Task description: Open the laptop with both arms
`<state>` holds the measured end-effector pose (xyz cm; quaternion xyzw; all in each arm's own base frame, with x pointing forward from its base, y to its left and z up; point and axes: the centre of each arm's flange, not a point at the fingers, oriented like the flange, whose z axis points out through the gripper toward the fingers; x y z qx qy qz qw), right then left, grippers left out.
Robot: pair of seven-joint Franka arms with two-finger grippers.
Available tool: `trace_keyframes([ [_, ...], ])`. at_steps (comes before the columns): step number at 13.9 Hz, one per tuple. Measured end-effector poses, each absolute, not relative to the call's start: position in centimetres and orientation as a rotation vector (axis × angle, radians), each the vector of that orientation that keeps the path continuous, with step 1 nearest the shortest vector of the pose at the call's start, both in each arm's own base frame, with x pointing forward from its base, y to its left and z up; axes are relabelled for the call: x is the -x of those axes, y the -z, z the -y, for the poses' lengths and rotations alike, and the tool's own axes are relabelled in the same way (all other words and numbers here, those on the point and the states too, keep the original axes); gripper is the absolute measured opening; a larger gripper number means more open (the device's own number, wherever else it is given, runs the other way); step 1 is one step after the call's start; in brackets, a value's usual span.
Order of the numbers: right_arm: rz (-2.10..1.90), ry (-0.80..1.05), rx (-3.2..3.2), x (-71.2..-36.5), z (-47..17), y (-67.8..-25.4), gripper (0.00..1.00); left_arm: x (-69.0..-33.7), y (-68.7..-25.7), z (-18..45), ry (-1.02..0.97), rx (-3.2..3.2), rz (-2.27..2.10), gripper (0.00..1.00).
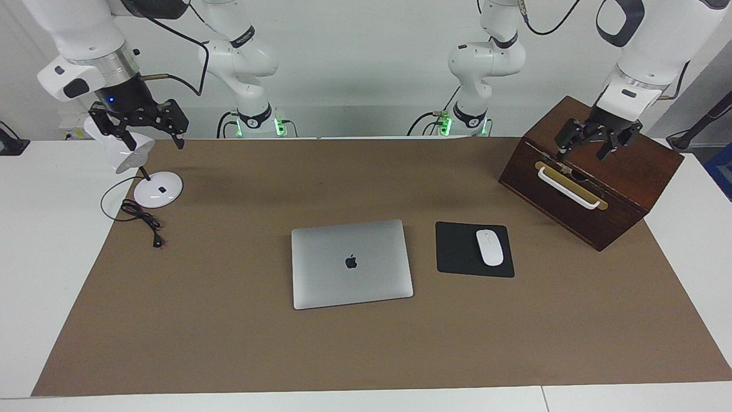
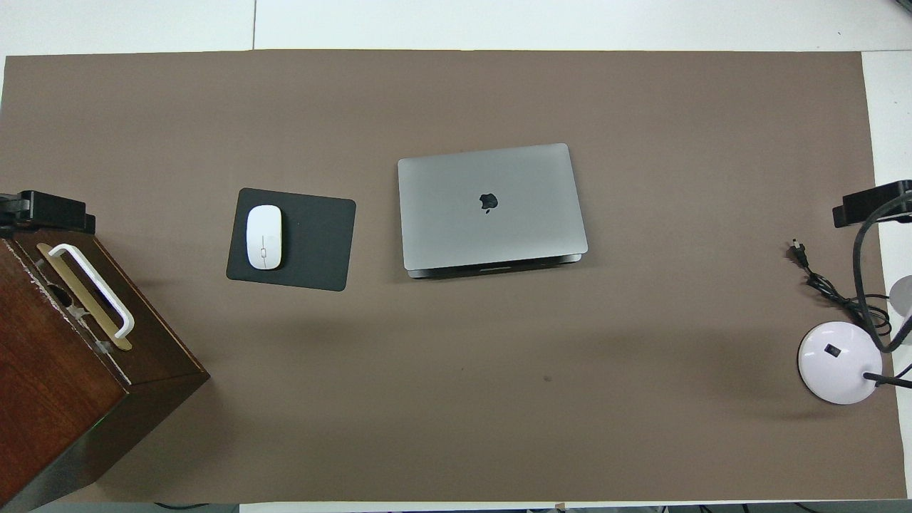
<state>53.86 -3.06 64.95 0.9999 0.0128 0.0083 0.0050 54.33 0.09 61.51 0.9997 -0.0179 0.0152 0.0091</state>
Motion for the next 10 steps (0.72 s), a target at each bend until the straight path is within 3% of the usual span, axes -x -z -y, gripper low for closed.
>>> trace_keyframes([
  [10,-0.042,-0.033,-3.131,-53.73,2.96,-65.18,1.0,-54.3,-61.55,-0.31,-0.049,-3.123,0.05,1.0],
])
